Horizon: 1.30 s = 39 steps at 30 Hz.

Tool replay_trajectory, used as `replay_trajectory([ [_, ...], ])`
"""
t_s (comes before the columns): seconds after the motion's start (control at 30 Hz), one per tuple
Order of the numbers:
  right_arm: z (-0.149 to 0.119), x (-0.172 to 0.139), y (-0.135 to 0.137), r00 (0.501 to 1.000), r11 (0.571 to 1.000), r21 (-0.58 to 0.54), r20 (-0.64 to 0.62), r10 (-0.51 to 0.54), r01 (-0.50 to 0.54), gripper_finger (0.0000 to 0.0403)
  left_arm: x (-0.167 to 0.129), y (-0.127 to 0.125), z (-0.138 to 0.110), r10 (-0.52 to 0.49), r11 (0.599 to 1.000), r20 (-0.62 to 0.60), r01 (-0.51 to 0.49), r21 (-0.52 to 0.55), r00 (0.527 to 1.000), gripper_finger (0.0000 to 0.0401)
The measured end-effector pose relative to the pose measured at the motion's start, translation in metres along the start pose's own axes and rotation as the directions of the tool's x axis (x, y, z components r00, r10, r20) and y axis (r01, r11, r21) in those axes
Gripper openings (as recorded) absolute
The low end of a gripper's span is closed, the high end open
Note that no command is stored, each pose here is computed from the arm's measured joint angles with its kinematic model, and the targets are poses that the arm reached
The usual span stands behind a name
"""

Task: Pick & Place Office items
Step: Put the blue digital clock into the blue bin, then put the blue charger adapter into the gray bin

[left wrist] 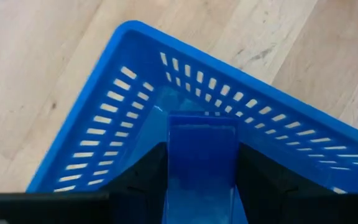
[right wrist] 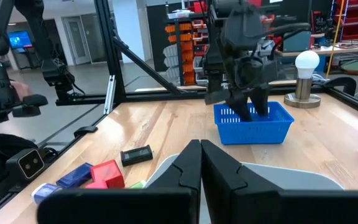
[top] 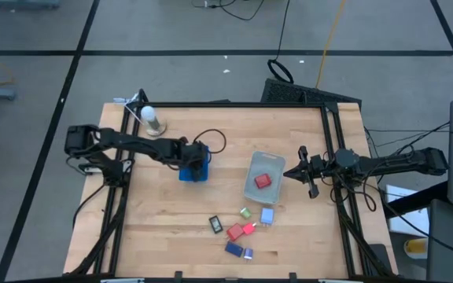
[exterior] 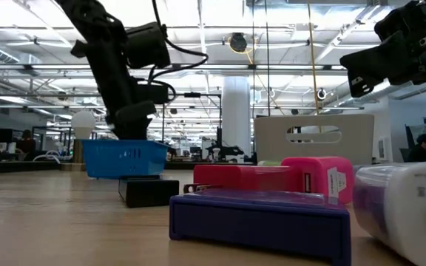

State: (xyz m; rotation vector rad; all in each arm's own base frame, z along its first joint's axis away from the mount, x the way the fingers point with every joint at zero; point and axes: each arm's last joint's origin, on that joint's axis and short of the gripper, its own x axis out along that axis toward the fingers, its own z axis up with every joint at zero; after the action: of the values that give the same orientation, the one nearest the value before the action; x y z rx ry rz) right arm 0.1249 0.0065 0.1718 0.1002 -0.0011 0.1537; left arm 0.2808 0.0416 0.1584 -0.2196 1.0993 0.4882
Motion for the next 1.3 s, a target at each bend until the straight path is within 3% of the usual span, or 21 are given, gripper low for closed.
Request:
replay_trajectory([
  [0.37, 0.0, 0.0, 0.0, 1.0, 1.0, -0.004, 0.0, 0.0, 0.0, 0.0, 0.008, -0.003, -0.001, -0.035, 0.999, -0.028, 0.035, 0.008, 0.999, 0.0155],
  [0.67, 0.0, 0.0, 0.0, 1.0, 1.0, -0.004, 0.0, 0.0, 0.0, 0.0, 0.007, -0.003, -0.001, -0.059, 0.998, -0.033, 0.06, 0.017, 0.998, 0.0257],
  [0.8, 0.0, 0.0, 0.0, 1.0, 1.0, -0.004, 0.001, 0.0, 0.0, 0.0, -0.004, -0.002, 0.003, -0.068, 0.995, -0.008, 0.068, 0.067, 0.998, 0.0274],
  [0.9, 0.0, 0.0, 0.0, 1.0, 1.0, -0.004, 0.001, 0.0, 0.0, 0.0, -0.029, -0.002, 0.009, -0.095, 0.99, 0.068, 0.087, 0.11, 0.993, 0.027],
  [1.0, 0.001, 0.0, 0.0, 1.0, 1.0, -0.007, 0.007, 0.001, -0.001, 0.0, -0.066, -0.003, 0.01, -0.142, 0.978, 0.185, 0.11, 0.175, 0.972, 0.0242],
  [1.07, 0.001, 0.0, 0.0, 1.0, 1.0, -0.012, 0.006, 0.001, -0.001, 0.0, -0.095, -0.002, 0.011, -0.203, 0.969, 0.299, 0.146, 0.202, 0.932, 0.0206],
  [1.2, 0.001, 0.0, 0.0, 1.0, 1.0, -0.028, 0.013, 0.0, 0.001, 0.0, -0.157, 0.002, 0.006, -0.331, 0.938, 0.536, 0.209, 0.277, 0.776, 0.0101],
  [1.3, 0.001, 0.0, 0.0, 1.0, 0.999, -0.037, 0.014, -0.001, 0.001, 0.0, -0.188, 0.008, -0.007, -0.386, 0.912, 0.605, 0.189, 0.365, 0.696, 0.0022],
])
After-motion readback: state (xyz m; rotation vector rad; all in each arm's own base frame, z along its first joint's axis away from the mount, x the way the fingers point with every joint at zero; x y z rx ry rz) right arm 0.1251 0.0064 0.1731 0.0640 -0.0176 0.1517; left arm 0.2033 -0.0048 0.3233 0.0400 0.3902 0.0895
